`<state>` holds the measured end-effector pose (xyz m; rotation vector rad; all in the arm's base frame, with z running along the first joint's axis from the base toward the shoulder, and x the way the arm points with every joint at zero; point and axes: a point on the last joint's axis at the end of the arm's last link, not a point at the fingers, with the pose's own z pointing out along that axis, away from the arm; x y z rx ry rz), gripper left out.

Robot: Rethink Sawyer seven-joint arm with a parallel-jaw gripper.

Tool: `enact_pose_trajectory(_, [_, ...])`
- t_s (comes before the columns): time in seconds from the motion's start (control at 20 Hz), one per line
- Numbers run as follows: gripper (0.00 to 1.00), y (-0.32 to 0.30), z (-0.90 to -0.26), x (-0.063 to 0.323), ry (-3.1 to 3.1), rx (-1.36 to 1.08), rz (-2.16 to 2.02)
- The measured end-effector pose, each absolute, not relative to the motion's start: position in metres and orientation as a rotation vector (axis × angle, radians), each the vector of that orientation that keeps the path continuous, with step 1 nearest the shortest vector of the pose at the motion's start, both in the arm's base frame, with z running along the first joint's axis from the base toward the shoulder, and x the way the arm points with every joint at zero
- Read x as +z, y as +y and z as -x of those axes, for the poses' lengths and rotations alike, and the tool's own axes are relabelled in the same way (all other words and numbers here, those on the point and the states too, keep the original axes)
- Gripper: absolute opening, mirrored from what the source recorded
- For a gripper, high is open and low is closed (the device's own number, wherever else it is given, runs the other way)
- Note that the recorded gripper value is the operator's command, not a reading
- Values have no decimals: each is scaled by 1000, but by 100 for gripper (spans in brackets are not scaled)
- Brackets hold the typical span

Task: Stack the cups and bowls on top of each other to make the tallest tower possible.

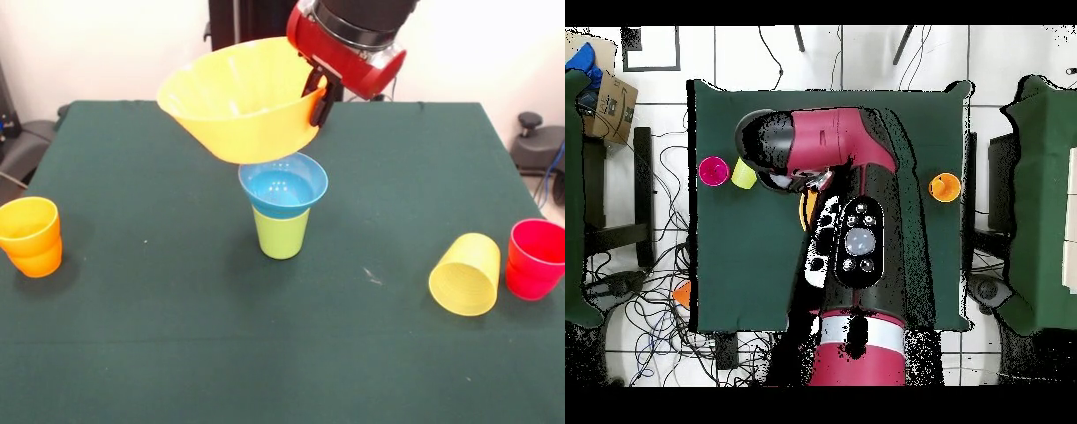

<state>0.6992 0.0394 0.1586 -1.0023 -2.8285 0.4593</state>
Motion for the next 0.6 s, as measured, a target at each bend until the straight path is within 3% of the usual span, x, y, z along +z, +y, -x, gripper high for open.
enact_pose_trajectory(0.6, [0, 59, -705, 141, -2842, 495, 955])
